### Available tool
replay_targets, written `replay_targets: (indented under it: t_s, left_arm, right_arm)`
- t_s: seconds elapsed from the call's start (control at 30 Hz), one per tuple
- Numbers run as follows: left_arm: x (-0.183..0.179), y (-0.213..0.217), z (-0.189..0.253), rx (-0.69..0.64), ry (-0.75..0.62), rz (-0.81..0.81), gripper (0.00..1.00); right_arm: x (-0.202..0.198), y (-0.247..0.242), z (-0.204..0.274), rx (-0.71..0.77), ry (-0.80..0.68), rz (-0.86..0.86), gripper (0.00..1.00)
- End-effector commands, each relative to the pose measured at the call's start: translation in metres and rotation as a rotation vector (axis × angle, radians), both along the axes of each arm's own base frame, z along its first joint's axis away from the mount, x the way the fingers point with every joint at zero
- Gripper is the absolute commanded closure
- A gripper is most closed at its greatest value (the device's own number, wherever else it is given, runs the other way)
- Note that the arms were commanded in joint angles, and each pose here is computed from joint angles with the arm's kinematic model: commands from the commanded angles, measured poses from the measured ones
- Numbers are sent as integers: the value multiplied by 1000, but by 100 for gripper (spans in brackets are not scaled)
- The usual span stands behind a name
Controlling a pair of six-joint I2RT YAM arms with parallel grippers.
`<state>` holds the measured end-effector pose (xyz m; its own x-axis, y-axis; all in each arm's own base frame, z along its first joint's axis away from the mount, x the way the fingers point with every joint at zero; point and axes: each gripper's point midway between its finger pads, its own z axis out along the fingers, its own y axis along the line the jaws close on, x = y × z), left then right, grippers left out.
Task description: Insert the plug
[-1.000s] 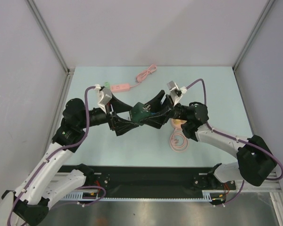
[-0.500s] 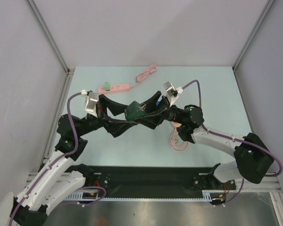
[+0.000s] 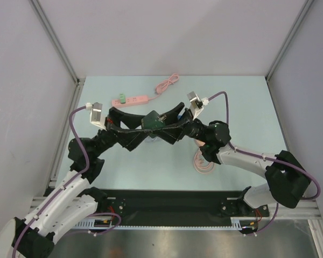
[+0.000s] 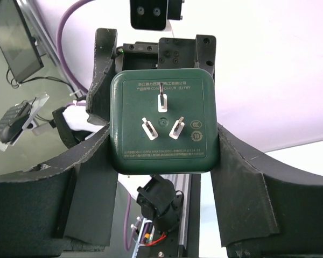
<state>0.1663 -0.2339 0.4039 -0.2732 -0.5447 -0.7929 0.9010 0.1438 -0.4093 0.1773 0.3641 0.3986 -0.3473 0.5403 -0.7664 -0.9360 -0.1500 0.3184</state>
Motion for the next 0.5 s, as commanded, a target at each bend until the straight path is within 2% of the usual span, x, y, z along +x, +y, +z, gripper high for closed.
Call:
replay_targets:
  t_s: [0.0,0.27,0.37,0.47]
  left_arm:
    - [-13,5,21,-83,-53,-26,16]
    - [-7,6,13,-97,-34,-4,23]
    - [-6,8,10,-108,-32,4,30]
    - [-5,7,10,-113,-34,5,46]
  right_arm:
    - [-18,-25,59,247,-156,-20,100]
    - [-15,-19,61,269,-127,-17,100]
    - [-16,-18,63,275,-124,-10,100]
    - [-17,-16,64,280,-117,0,100]
